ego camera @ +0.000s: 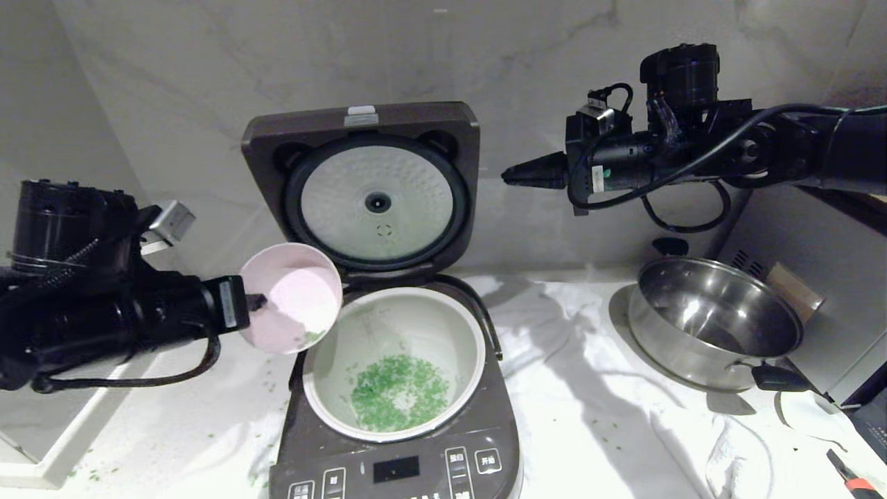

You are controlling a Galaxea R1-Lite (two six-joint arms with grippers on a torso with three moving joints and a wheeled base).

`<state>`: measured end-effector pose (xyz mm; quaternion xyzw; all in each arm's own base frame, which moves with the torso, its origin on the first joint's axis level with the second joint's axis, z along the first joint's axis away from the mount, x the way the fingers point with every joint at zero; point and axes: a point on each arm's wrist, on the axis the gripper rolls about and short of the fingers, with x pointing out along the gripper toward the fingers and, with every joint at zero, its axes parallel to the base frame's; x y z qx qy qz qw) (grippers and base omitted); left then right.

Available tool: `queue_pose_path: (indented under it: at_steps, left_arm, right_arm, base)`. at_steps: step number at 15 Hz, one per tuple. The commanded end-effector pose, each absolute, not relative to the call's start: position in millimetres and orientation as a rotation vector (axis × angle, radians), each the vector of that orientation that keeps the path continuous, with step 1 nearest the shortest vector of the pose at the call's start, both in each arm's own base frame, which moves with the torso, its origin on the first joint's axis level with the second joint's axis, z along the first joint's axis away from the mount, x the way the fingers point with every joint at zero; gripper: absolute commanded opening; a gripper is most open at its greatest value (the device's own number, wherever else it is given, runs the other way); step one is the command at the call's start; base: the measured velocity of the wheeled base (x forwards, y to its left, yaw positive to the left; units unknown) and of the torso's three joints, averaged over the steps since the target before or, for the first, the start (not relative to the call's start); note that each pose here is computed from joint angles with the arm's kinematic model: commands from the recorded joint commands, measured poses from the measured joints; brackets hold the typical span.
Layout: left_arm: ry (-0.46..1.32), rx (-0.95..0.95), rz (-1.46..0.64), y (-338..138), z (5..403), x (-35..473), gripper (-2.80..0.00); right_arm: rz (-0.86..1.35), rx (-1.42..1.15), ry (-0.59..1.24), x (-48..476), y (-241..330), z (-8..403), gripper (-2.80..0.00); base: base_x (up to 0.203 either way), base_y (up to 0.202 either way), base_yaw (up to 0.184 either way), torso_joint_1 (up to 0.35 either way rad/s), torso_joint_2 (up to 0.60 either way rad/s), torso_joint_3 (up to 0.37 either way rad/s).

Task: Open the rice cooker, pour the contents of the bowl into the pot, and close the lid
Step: Place the bowl on the table

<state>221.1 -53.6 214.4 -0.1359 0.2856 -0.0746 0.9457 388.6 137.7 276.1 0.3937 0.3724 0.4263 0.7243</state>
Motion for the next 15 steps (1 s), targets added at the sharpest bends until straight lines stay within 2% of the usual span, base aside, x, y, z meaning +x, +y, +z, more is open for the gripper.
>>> queue_pose_path:
  at_steps: [1,5,9,12,15]
  left_arm:
    - [0.773,-0.313,-0.131,-39,218,209,-2.8]
    - [0.865,-0.312,-0.028,-18,209,207,-2.8]
    - [1.038,-0.322,0.101,13,190,216,-2.8]
    - [1.055,-0.346,0.161,26,186,215,-2.8]
    - [1.132,-0.245,0.168,51,172,204,-2.8]
  right_arm:
    - [0.957,0.867,0.822,381,139,282,-2.8]
    - [0.972,0.85,0.828,365,140,286,-2.8]
    - [0.995,0.835,0.824,350,144,294,-2.8]
    - [0.994,0.834,0.821,338,139,299,-2.8]
    - [0.952,0.834,0.792,313,129,308,-2.8]
  base:
    - [0.0,0.0,0.0,0.0,0.0,0.0]
    - [0.0,0.0,0.0,0.0,0.0,0.0]
    - [0.0,0.0,0.0,0.0,0.0,0.0]
    - [0.0,0.0,0.0,0.0,0.0,0.0]
    - [0.0,0.0,0.0,0.0,0.0,0.0]
